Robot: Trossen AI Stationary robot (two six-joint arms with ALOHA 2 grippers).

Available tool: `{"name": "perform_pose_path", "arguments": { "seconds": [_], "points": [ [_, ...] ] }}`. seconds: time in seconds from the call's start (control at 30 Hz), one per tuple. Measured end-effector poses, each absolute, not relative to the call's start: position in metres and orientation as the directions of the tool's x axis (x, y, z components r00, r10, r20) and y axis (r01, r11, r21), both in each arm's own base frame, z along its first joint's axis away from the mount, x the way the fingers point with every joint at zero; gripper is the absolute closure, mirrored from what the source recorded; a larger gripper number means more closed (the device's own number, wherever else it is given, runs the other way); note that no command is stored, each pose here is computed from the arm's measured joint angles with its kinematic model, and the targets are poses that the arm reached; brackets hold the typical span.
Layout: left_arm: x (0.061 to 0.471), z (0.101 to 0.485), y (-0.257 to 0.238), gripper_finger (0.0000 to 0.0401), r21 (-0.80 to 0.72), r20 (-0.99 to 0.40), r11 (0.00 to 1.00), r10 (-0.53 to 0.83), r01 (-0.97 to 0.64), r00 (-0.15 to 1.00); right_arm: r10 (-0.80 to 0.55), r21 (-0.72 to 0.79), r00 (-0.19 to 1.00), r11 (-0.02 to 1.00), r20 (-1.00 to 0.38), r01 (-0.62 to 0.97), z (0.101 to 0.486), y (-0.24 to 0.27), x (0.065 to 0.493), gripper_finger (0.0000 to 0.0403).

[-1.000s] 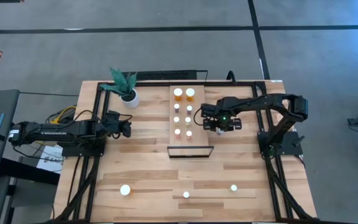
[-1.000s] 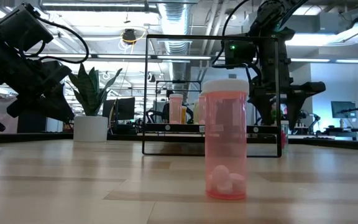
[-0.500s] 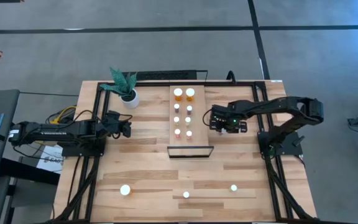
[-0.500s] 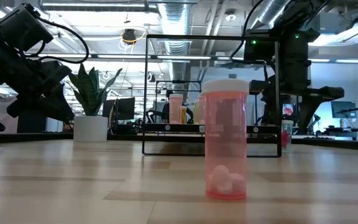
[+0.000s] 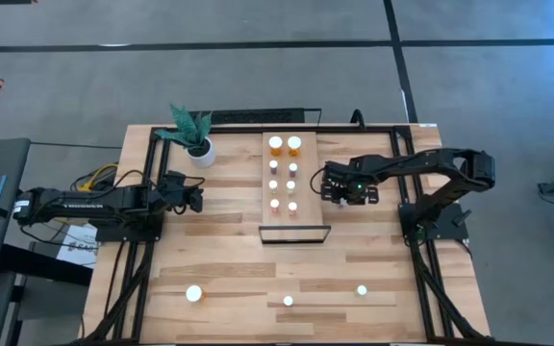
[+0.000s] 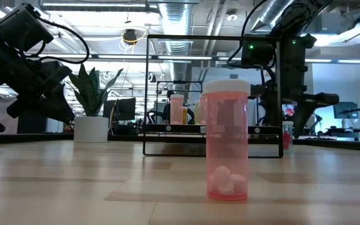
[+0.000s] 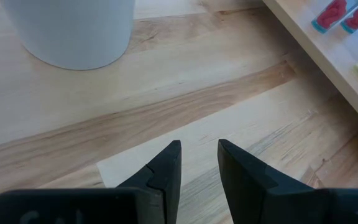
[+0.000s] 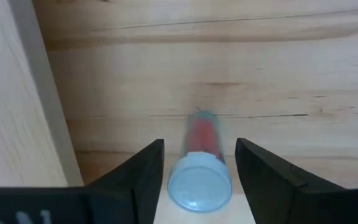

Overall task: Pick and place medicine bottles onto shelf by color
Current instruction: Put the blue pill bottle on the shelf aligned with the other blue pill bottles

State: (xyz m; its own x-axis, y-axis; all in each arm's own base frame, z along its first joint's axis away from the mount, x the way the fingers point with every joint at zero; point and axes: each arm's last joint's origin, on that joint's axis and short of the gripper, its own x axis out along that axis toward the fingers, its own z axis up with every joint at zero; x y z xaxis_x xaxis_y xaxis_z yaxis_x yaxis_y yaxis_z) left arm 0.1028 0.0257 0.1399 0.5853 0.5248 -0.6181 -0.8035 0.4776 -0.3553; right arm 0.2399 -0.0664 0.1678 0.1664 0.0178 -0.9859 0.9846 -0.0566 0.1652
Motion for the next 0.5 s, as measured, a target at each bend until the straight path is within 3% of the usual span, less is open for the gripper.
{"name": "perform_pose_path", "arguments": {
  "seconds": [0.3,0.5],
  "points": [
    [0.1028,0.1399,0.0257,0.0310,-0.355,-0.618,0.478,0.525,-0.804,0.585,0.033,0.172,0.174,-0.058,-0.984,0.983,0.1696,-0.0658,0.2412,0.0245],
    [0.1028,0.1398,0.0258,0.0310,-0.355,-0.618,0.477,0.525,-0.804,0.585,0.037,0.172,0.175,-0.062,-0.984,0.983,0.1696,-0.0655,0.2413,0.0265]
  ]
}}
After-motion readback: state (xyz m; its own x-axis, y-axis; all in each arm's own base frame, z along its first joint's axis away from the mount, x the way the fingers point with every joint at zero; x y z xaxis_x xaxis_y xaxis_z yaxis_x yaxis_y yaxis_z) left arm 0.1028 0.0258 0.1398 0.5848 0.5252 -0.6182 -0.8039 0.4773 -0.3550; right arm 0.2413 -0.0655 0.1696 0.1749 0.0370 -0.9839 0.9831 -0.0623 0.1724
